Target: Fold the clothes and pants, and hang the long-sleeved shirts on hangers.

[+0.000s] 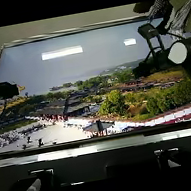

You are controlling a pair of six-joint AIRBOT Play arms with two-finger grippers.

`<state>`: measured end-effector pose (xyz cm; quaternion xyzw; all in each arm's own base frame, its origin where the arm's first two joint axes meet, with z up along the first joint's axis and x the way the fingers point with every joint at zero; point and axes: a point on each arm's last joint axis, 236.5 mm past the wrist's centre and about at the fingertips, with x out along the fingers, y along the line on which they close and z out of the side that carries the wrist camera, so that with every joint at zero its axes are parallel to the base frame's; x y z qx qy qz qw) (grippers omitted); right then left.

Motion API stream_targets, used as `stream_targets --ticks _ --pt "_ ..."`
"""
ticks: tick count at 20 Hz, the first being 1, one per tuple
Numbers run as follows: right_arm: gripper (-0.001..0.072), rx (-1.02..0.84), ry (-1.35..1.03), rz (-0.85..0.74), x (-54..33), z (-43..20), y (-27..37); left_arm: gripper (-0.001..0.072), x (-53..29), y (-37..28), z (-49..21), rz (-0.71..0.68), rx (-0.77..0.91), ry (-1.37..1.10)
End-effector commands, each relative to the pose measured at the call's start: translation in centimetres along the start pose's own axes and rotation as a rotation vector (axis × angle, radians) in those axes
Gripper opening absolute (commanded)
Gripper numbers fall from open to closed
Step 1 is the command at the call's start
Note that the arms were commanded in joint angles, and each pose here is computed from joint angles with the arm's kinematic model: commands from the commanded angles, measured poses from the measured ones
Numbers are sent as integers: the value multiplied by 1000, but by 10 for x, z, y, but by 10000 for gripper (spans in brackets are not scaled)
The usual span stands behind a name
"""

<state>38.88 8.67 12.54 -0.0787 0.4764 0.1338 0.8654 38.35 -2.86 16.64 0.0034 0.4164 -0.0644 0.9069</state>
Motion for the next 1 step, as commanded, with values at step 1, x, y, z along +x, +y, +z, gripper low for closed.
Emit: stream_targets --ticks 1 --pt "24 1 0 1 0 0 0 21 0 0 0 1 0 -2"
